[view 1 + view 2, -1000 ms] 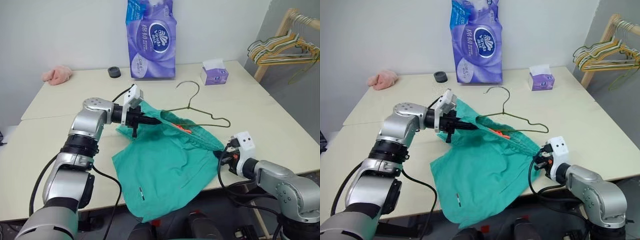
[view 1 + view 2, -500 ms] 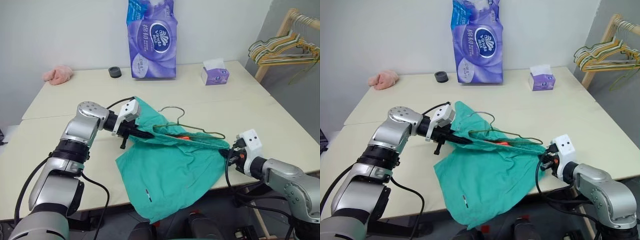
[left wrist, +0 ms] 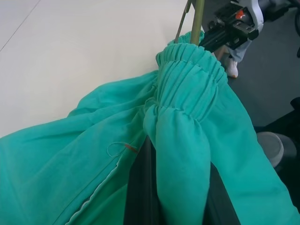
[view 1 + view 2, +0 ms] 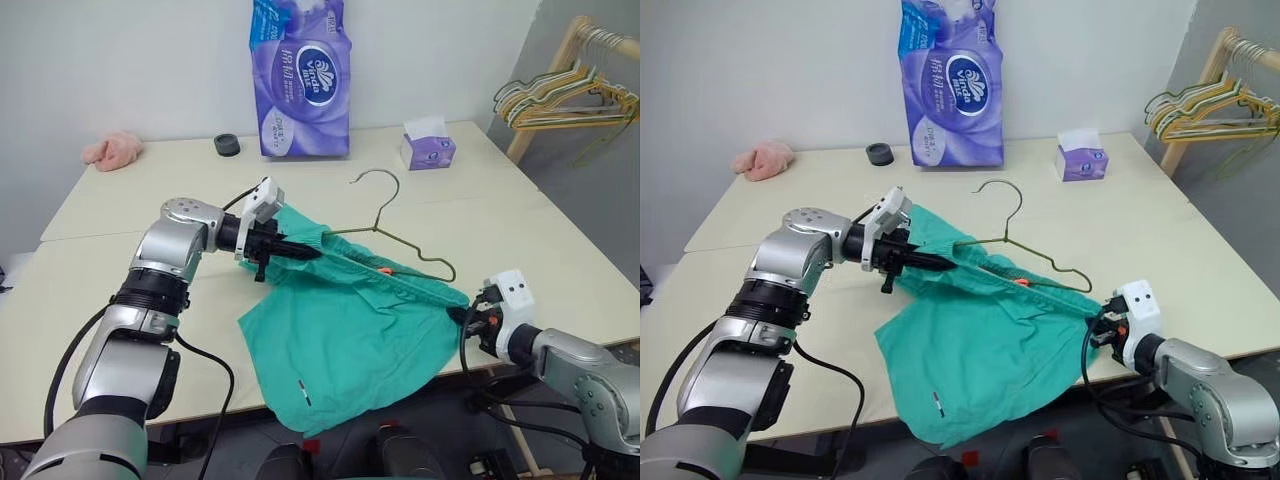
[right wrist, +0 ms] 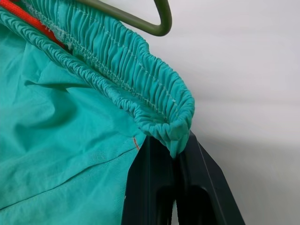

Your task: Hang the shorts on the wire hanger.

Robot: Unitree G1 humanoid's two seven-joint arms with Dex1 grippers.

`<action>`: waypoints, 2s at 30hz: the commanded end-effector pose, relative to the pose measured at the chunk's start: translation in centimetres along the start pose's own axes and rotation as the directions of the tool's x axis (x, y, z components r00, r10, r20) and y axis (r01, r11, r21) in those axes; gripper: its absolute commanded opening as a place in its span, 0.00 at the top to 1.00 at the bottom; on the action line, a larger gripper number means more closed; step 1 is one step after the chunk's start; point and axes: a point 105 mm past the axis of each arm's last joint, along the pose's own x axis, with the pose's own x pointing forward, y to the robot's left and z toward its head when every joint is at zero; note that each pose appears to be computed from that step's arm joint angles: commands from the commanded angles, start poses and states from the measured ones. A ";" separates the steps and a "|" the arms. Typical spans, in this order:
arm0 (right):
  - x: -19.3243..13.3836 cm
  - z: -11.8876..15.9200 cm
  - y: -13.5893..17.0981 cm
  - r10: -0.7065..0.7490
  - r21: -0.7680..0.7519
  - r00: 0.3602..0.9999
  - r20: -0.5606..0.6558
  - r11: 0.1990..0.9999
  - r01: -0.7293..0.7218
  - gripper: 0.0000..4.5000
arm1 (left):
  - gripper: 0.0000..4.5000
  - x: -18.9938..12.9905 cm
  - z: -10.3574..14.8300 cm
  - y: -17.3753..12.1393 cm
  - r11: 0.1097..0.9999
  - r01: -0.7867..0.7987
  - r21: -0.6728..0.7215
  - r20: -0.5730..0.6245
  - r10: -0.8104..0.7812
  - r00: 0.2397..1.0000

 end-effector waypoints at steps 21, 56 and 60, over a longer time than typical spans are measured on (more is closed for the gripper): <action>-1.2 -1.9 -3.2 -0.134 0.038 0.989 -0.063 0.990 0.137 0.99 | 1.00 -2.5 0.9 -2.1 0.996 0.088 0.021 -0.032 -0.087 0.996; -2.0 0.1 -1.3 -0.019 -0.262 0.994 -0.105 0.965 -0.009 0.99 | 1.00 -2.5 -1.3 -1.3 0.995 0.046 0.093 -0.134 -0.033 0.990; -2.2 0.7 -0.3 0.010 -0.364 0.993 -0.120 0.930 -0.053 0.99 | 1.00 -2.2 -1.6 -1.1 0.993 0.042 0.110 -0.143 -0.026 0.989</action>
